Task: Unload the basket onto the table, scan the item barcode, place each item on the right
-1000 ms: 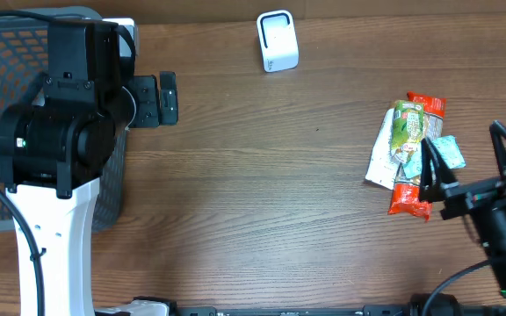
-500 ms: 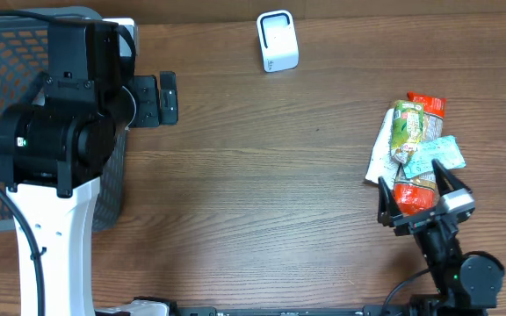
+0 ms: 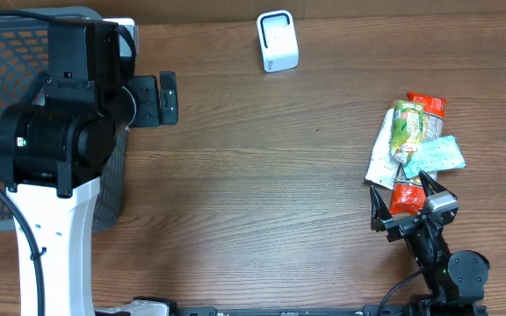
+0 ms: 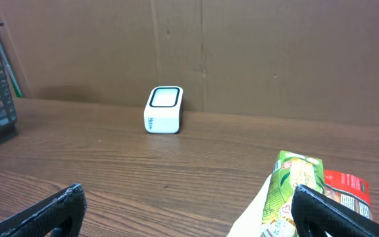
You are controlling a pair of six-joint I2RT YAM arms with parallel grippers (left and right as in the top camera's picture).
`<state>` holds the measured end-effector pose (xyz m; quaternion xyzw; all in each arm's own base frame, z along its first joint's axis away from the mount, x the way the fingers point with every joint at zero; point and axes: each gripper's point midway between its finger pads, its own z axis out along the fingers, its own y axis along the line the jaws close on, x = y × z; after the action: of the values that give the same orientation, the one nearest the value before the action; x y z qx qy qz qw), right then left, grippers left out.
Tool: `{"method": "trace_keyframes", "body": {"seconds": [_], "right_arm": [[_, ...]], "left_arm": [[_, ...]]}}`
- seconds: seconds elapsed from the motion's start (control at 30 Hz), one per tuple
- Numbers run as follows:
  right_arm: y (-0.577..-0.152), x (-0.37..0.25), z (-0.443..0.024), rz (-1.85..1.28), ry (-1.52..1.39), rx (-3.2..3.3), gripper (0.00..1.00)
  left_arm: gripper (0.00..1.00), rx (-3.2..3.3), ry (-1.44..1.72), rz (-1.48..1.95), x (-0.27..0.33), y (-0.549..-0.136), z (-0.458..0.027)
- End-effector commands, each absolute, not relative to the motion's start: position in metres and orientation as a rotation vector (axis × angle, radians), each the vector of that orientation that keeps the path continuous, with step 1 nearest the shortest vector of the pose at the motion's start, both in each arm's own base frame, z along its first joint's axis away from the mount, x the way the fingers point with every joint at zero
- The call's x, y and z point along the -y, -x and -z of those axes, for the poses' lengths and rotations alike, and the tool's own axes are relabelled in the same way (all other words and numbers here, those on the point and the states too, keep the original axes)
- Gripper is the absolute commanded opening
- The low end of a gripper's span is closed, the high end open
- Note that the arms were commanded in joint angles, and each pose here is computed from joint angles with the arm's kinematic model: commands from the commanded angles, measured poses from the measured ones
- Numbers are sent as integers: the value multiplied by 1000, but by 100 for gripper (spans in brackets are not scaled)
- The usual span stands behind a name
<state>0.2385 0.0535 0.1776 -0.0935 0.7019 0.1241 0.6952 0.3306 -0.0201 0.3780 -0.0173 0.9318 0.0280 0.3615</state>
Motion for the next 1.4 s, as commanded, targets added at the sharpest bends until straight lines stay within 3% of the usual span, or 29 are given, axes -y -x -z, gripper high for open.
{"method": "trace_keyframes", "body": {"seconds": [0.0, 0.73, 1.13, 1.37], "right_arm": [[-238, -56, -176, -282, 221, -1560, 100], [-238, -56, -176, -282, 221, -1560, 100], [-238, -56, -176, -282, 221, -1560, 100], [-238, -56, -176, -282, 221, -1560, 100]], "left_arm": [[100, -2398, 28, -76, 22, -331, -379], [100, -2390, 29, -74, 22, -329, -381], [100, -2193, 70, -99, -3, -272, -407], [99, -1760, -115, -45, 3, -252, -406]]}}
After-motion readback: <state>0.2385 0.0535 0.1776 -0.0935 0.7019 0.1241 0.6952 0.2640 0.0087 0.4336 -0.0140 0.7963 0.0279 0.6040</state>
